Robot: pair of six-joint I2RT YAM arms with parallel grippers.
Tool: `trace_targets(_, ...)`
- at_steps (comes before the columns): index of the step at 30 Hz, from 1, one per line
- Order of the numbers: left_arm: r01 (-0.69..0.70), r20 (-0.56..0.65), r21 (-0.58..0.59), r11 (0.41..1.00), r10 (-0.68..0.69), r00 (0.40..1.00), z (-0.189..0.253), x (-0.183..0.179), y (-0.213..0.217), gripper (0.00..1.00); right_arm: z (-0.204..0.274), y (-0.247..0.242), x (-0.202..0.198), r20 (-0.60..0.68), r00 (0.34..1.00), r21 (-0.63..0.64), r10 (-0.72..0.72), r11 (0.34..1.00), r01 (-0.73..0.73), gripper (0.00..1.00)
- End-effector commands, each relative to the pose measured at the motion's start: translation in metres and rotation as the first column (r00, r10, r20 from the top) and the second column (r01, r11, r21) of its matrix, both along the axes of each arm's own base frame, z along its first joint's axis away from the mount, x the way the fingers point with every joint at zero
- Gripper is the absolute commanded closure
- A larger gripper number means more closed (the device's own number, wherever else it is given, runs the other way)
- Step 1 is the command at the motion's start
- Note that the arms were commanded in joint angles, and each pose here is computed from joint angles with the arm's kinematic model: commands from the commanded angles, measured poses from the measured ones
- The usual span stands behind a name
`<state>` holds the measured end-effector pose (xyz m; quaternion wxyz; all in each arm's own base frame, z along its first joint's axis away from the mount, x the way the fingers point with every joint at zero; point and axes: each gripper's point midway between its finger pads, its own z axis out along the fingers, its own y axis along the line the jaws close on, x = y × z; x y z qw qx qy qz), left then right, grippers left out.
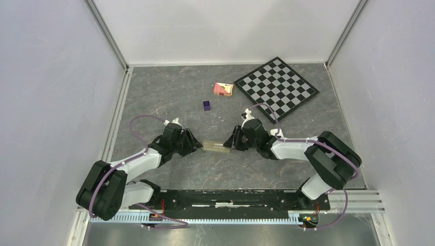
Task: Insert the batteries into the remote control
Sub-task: Load the battery cover into the remote control.
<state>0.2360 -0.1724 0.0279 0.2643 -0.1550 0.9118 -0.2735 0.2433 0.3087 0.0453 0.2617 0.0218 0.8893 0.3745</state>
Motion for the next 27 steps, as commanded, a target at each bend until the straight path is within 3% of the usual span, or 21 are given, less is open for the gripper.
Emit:
trace_targets(1, -0.002, 0.060, 0.027, 1.000, 0.000, 0.998, 0.013, 0.013, 0.003, 0.46, 0.007, -0.001, 0.010, 0.050, 0.999, -0.030, -0.002, 1.000, 0.004, 0.71)
trace_targets(15, -0.025, 0.070, 0.075, 0.997, 0.020, 0.997, 0.016, 0.023, 0.010, 0.46, 0.033, 0.011, 0.020, 0.190, 0.977, -0.085, 0.092, 0.993, -0.077, 0.83)
trace_targets(27, 0.003, 0.058, 0.053, 0.999, -0.006, 0.998, 0.013, 0.023, 0.003, 0.45, 0.011, 0.014, 0.016, 0.140, 0.982, -0.177, 0.124, 0.979, -0.099, 0.83)
